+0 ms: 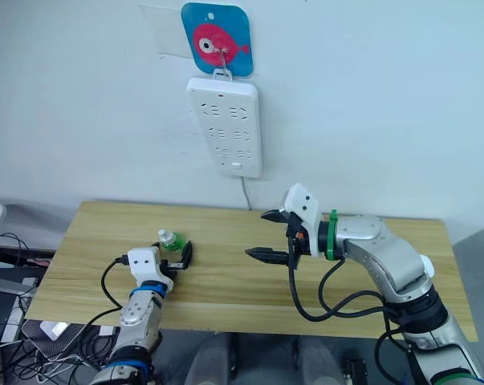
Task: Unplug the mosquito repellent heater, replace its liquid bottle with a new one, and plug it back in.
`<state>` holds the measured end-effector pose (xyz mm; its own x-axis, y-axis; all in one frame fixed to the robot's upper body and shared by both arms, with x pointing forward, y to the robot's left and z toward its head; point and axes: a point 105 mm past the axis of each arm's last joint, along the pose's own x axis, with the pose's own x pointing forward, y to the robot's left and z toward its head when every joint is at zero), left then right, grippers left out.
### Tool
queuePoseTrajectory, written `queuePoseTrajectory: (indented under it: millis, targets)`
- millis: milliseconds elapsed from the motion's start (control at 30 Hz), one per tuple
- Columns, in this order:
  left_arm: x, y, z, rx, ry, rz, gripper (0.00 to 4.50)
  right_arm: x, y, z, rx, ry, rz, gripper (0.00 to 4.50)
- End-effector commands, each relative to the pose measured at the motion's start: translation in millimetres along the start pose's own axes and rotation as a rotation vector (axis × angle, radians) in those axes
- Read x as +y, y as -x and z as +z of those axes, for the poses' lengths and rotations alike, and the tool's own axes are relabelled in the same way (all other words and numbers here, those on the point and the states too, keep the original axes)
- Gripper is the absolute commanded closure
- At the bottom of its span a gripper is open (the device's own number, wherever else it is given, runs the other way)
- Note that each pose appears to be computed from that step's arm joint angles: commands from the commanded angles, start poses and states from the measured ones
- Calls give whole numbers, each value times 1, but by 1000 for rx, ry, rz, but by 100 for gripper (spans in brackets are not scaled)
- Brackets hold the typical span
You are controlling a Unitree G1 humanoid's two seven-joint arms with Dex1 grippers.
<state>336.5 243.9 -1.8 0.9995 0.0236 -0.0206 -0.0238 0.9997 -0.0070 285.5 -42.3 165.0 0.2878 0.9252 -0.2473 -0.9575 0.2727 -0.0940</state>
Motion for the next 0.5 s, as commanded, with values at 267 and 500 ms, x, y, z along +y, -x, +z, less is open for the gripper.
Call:
queuePoseTrajectory:
  millis: [267,500]
  targets:
    - [-3,7,-8,0,-3,-13,143,3,3,15,-37,35,0,0]
    - [-20,12,-4,3,-137,-125,225,1,4,10,-41,29,-27,0]
